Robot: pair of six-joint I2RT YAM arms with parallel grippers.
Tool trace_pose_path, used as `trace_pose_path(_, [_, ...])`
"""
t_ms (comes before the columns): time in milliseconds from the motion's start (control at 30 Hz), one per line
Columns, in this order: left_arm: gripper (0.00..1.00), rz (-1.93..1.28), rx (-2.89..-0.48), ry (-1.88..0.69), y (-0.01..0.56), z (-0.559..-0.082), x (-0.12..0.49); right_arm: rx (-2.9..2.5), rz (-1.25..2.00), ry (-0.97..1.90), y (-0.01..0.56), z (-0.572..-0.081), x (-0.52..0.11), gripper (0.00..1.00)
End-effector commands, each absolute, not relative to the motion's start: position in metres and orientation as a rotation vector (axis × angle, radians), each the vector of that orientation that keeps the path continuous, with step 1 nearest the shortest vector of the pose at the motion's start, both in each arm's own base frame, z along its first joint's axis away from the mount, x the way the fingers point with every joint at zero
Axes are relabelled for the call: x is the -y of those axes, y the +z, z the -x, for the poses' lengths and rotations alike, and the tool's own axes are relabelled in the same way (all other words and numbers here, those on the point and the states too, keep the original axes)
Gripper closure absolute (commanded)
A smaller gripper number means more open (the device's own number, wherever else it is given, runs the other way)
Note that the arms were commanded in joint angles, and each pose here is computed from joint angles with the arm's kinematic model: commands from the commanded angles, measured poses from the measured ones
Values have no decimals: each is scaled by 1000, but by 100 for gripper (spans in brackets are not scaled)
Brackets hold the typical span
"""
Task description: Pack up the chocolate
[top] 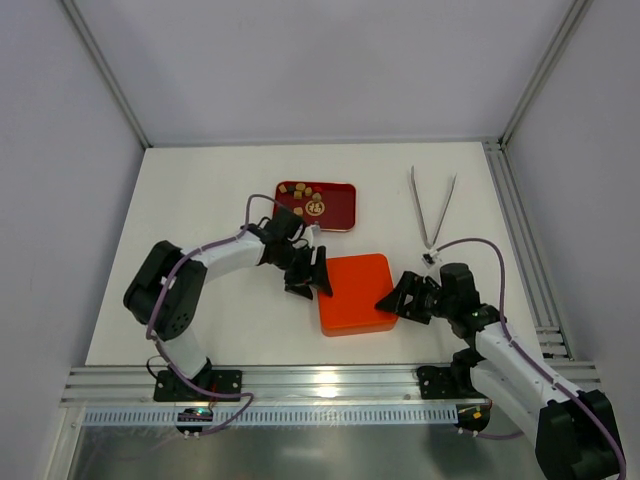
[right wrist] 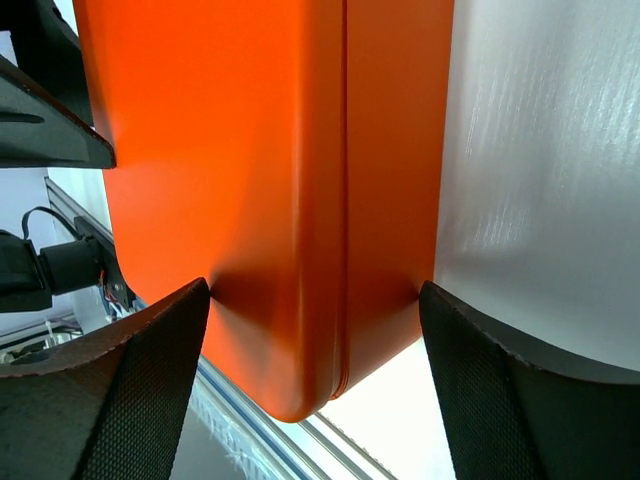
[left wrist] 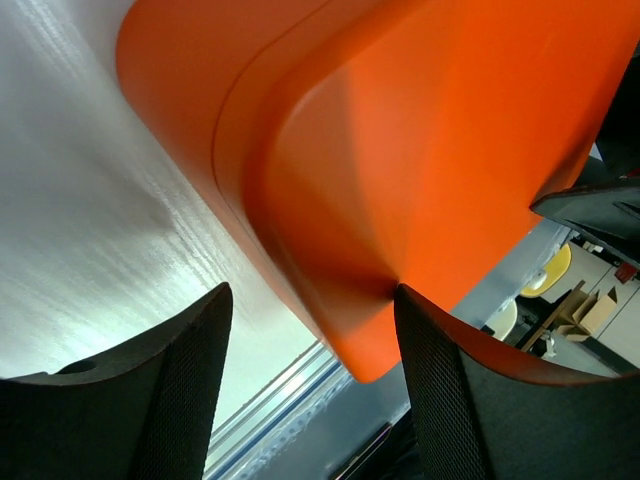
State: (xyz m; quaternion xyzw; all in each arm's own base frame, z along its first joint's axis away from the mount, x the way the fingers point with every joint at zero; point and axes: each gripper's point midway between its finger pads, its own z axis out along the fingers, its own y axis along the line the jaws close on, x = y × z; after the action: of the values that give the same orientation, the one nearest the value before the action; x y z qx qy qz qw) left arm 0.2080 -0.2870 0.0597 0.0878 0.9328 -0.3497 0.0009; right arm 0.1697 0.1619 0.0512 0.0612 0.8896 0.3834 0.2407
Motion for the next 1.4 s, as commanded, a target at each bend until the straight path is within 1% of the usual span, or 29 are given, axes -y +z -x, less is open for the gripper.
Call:
trace_pose_path(0, [36, -279, -2830, -1188, 75, -212, 302, -2466, -246, 1048, 37, -161, -158, 20])
trace_pose_path(67, [37, -268, -2829, -1183, 70, -210, 303, -2462, -271, 1056, 36, -160, -159, 23])
trace_pose_path(100, [37, -250, -2829, -1185, 69, -210, 304, -2465, -283, 1053, 33, -159, -158, 27])
trace_pose_path(200, [39, -226, -2841, -1170, 62, -207, 305, -2467, -303, 1053, 29, -159, -157, 34])
trace_pose_path(300, [41, -214, -2845, -1153, 56, -205, 306, -2470, -315, 1049, 28, -160, -157, 40])
trace_pose_path(367, [44, -193, -2851, -1150, 54, -203, 307, -2470, -315, 1046, 27, -160, -157, 42])
trace_pose_path(600, [48, -174, -2862, -1144, 47, -199, 312, -2514, -279, 1007, 22, -157, -163, 56])
trace_pose_path(667, [49, -174, -2858, -1148, 47, -200, 313, -2526, -273, 993, 21, -155, -165, 58])
trace_pose_path(767, [51, -167, -2858, -1148, 47, -200, 313, -2540, -263, 969, 18, -154, -166, 68])
trace_pose_path(867, [53, -165, -2859, -1147, 47, -201, 313, -2552, -247, 938, 18, -153, -168, 76])
trace_pose_path(1033, [54, -162, -2858, -1147, 46, -205, 314, -2566, -215, 910, 24, -160, -174, 74])
trace_pose_path(1100, [53, -155, -2849, -1159, 48, -210, 313, -2586, -201, 871, 27, -163, -172, 63])
trace_pose_path(1133, [53, -158, -2843, -1173, 51, -211, 314, -2578, -196, 860, 32, -166, -172, 53])
trace_pose_path(1167, [50, -161, -2839, -1179, 52, -211, 314, -2560, -185, 856, 37, -167, -171, 47])
trace_pose_path(1233, [47, -185, -2834, -1185, 56, -210, 313, -2580, -198, 813, 38, -162, -163, 38])
trace_pose_path(1267, [43, -199, -2823, -1198, 60, -209, 313, -2550, -192, 822, 46, -162, -163, 36])
trace_pose_path(1367, [40, -236, -2799, -1229, 71, -208, 315, -2571, -219, 814, 50, -152, -157, 32])
